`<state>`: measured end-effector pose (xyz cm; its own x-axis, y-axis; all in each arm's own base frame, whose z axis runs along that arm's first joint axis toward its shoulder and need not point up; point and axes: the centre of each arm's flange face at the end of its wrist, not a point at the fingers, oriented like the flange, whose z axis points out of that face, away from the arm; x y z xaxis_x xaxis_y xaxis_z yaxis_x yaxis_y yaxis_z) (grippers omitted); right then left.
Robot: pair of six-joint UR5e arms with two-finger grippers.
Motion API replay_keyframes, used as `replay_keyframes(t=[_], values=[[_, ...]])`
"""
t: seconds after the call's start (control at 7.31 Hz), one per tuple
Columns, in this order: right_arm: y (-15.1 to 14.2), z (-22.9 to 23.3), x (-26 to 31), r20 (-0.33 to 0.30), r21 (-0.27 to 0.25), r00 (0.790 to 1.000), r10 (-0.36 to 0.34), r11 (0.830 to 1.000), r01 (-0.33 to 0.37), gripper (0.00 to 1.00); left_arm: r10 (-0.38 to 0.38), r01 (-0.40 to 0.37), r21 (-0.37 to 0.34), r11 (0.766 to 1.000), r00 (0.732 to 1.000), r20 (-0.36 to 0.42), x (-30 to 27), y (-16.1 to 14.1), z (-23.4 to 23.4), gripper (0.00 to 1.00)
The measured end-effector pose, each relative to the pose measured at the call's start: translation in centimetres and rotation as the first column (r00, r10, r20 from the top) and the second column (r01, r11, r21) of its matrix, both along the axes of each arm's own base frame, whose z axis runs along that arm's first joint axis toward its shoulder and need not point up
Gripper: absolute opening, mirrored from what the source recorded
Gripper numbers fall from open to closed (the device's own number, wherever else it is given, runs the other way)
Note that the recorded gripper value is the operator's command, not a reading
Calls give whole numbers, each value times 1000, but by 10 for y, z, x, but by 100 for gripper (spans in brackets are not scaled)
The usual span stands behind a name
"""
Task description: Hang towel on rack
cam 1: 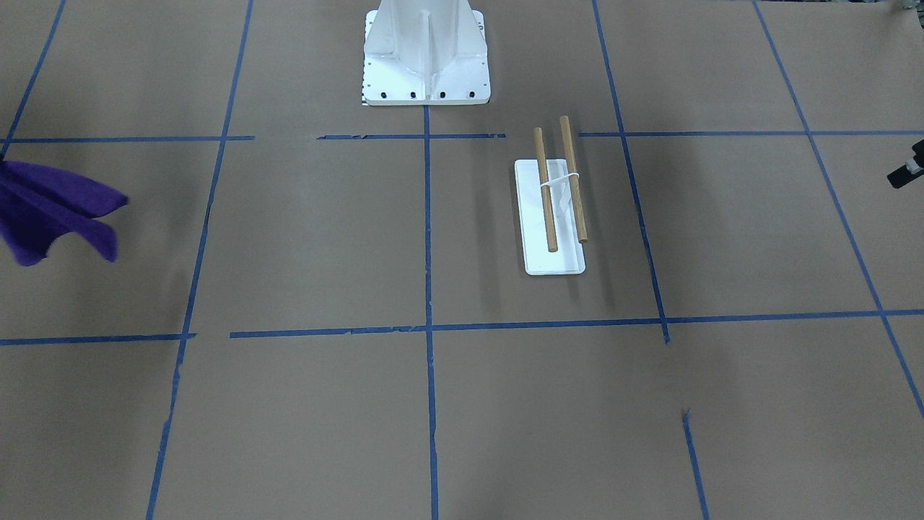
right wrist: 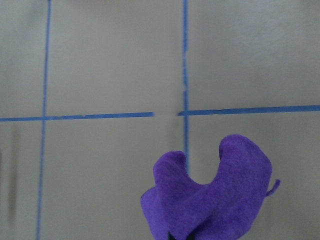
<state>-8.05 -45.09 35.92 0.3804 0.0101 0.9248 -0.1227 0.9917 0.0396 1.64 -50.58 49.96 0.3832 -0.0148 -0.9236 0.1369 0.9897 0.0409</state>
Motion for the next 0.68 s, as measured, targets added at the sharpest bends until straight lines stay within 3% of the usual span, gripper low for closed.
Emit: replay_keyframes(t=[0.27,0.41,0.55,0.68], values=[[-5,-123,-98,119,-94,992,-46,994,57,0,-35,19,-123,992,991,-127,76,-15,-77,100],[8,-170,-151,150,-97,986,-76,991,91,0,-26,-3,-169,986,985,-172,109,-20,-112,100],[22,-203,-190,169,-81,981,-97,990,112,0,4,-37,-161,986,980,-201,135,-19,-133,100],[38,-230,-221,190,-76,976,-107,989,123,0,53,-80,-109,991,973,-225,167,-12,-148,100]])
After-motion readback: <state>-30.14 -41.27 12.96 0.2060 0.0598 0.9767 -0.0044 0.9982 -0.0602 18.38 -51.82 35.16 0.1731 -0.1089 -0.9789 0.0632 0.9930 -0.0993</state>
